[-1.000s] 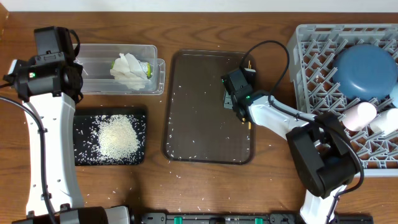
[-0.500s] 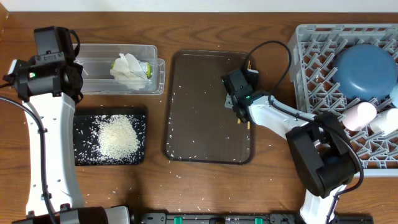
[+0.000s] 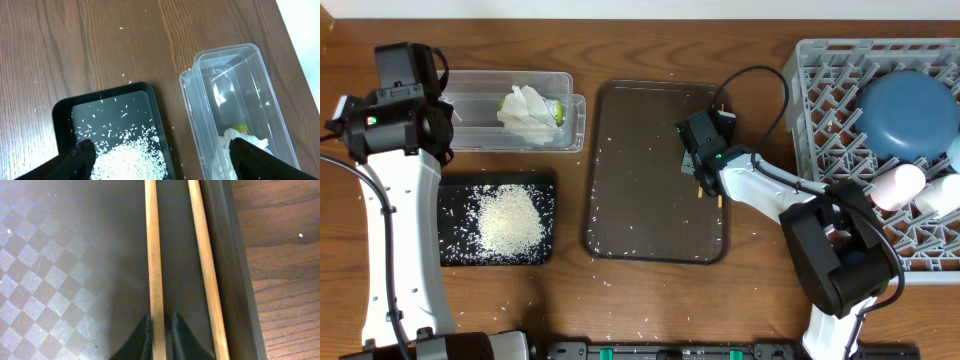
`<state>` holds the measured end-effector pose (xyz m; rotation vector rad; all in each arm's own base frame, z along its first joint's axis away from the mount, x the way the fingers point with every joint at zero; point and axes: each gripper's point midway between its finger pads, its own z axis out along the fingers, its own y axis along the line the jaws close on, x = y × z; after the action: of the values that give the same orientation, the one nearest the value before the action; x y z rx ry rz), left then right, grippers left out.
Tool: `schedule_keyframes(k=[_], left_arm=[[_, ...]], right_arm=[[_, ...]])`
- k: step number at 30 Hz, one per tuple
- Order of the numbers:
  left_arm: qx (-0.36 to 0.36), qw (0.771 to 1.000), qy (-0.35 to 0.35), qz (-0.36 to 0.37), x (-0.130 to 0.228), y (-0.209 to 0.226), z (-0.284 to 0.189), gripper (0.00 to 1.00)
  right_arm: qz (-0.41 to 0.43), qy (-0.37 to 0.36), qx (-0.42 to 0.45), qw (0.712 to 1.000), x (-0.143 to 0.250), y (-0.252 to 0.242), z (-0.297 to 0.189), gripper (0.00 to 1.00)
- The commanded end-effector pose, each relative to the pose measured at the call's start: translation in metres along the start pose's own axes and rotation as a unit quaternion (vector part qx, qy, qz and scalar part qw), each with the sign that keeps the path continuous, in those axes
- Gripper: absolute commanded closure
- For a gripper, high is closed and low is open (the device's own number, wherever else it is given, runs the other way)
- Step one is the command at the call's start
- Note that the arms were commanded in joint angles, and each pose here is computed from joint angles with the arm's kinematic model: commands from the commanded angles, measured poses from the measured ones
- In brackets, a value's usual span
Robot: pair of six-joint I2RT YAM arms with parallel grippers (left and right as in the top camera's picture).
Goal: Sort waste into correct bins and load items into the dishwasher rack
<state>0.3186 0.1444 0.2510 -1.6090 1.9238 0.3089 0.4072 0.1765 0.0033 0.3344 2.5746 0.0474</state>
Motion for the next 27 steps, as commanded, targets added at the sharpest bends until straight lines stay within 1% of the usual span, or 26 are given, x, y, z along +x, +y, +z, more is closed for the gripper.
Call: schedule_keyframes(k=[1,3,5,18,23,27], left_arm=[[-0.010,1.000,-0.009,0.005,-0.003,0.003,0.002,0.12],[-0.010,1.000,-0.009,0.005,-0.003,0.003,0.002,0.12],[-0.010,1.000,-0.009,0.005,-0.003,0.003,0.002,0.12],[-0.010,1.000,-0.009,0.005,-0.003,0.003,0.002,0.12],[-0.010,1.000,-0.009,0.005,-0.003,0.003,0.002,0.12],[-0.010,1.000,-0.009,0.005,-0.003,0.003,0.002,0.12]], right_arm=[[0.001,0.024,0.005,1.000,0.014,-0.003,0.011,0.93],[0.002,0.023,0.004,1.000,0.013,-0.003,0.010,0.97],[0.001,0.023,0.004,1.000,0.013,-0.003,0.010,0.99],[0.002,0.023,-0.002,1.000,0.007,-0.001,-0.004,0.99],[-0.017,0.037,-0.038,0.998,0.007,0.011,-0.016,0.99],[-0.039,0.032,-0.072,0.996,-0.001,0.021,-0.035,0.99]])
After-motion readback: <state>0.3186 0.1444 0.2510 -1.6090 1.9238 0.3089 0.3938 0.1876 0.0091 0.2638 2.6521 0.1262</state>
